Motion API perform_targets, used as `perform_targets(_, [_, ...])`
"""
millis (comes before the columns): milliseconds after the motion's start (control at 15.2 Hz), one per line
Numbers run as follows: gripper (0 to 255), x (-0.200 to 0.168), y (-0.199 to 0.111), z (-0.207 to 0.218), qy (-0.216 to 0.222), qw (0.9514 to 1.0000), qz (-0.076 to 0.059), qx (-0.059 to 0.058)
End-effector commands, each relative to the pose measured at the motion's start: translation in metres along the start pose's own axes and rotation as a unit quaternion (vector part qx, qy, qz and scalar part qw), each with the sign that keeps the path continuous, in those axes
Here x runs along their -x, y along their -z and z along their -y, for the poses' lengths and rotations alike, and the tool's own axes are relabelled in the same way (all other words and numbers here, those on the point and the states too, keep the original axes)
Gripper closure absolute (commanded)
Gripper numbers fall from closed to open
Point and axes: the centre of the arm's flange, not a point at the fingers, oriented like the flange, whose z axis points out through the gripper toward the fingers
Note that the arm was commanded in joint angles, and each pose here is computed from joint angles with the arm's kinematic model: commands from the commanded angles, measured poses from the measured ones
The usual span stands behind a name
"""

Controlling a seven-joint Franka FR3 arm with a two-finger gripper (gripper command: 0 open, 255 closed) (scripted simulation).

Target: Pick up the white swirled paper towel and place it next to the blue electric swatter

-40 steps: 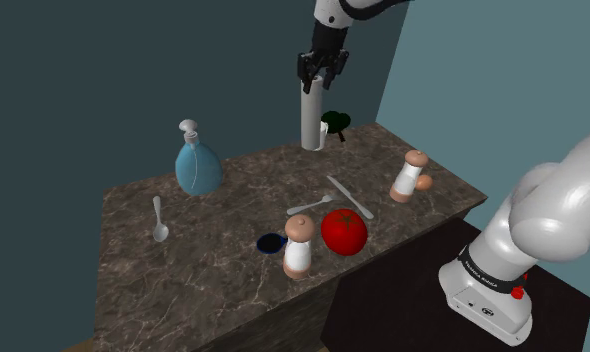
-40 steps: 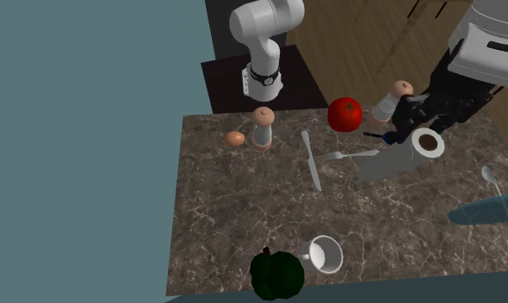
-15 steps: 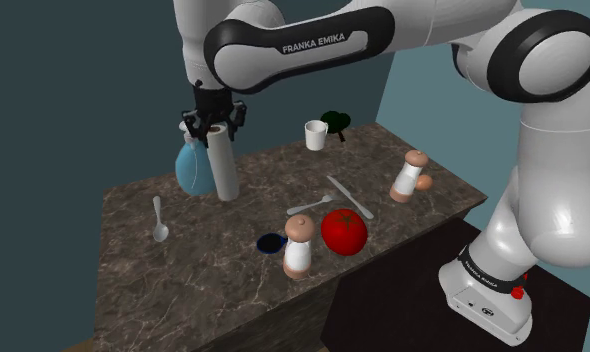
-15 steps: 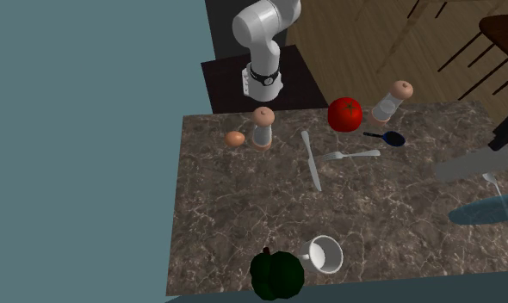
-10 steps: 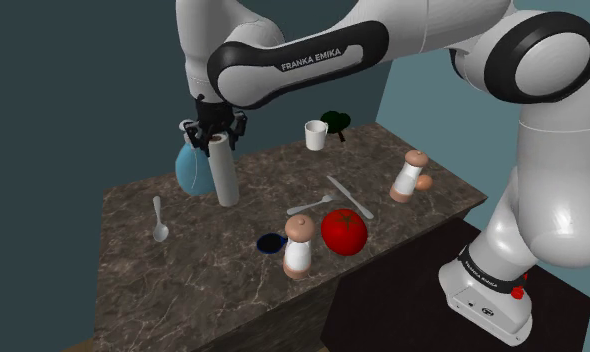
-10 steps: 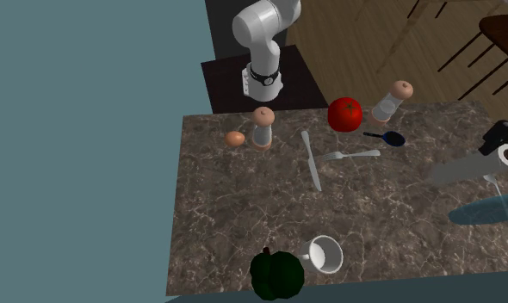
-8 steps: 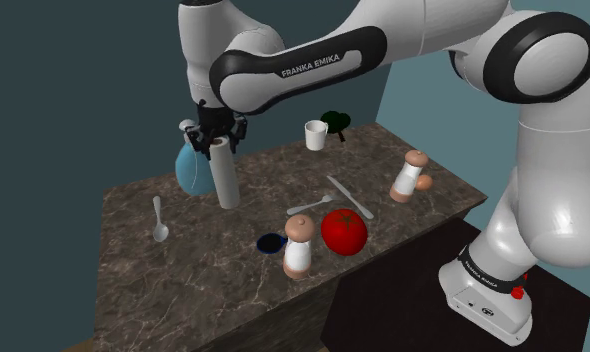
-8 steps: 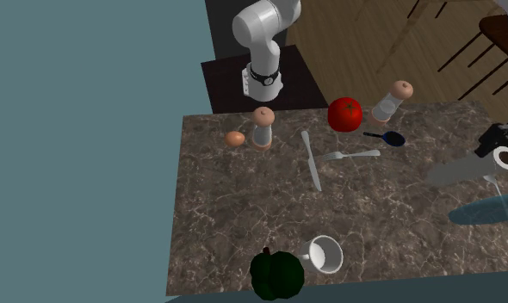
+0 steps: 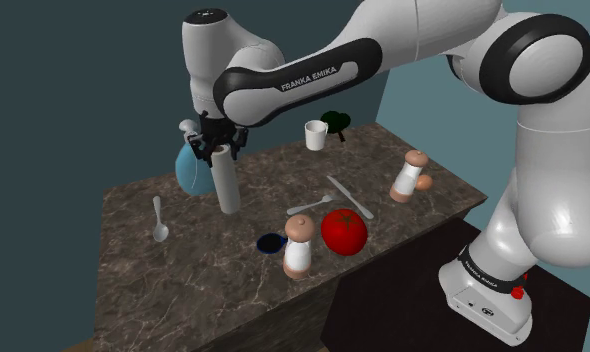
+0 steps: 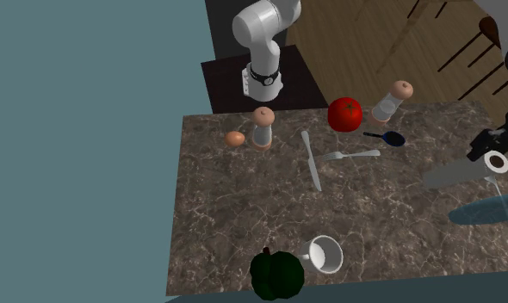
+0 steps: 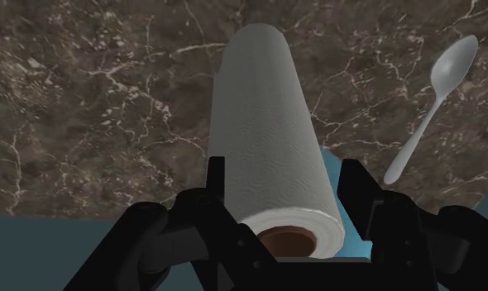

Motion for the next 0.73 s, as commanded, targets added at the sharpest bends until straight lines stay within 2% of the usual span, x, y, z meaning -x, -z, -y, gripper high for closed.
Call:
perform_targets(0, [255, 0.000, 0.000, 0.000, 0.000, 1.0000, 0.000, 0.000])
perform_targets(132, [255, 0.000, 0.000, 0.000, 0.000, 1.0000, 0.000, 0.000])
perform_targets(198, [0, 0.000, 0.000, 0.000, 0.000, 1.0000, 0.000, 0.000])
perform_targets(528, [0, 0.000, 0.000, 0.000, 0.000, 1.0000, 0.000, 0.000])
perform_targets(660, [0, 0.000, 0.026, 0.000, 0.000, 1.0000, 0.000, 0.000])
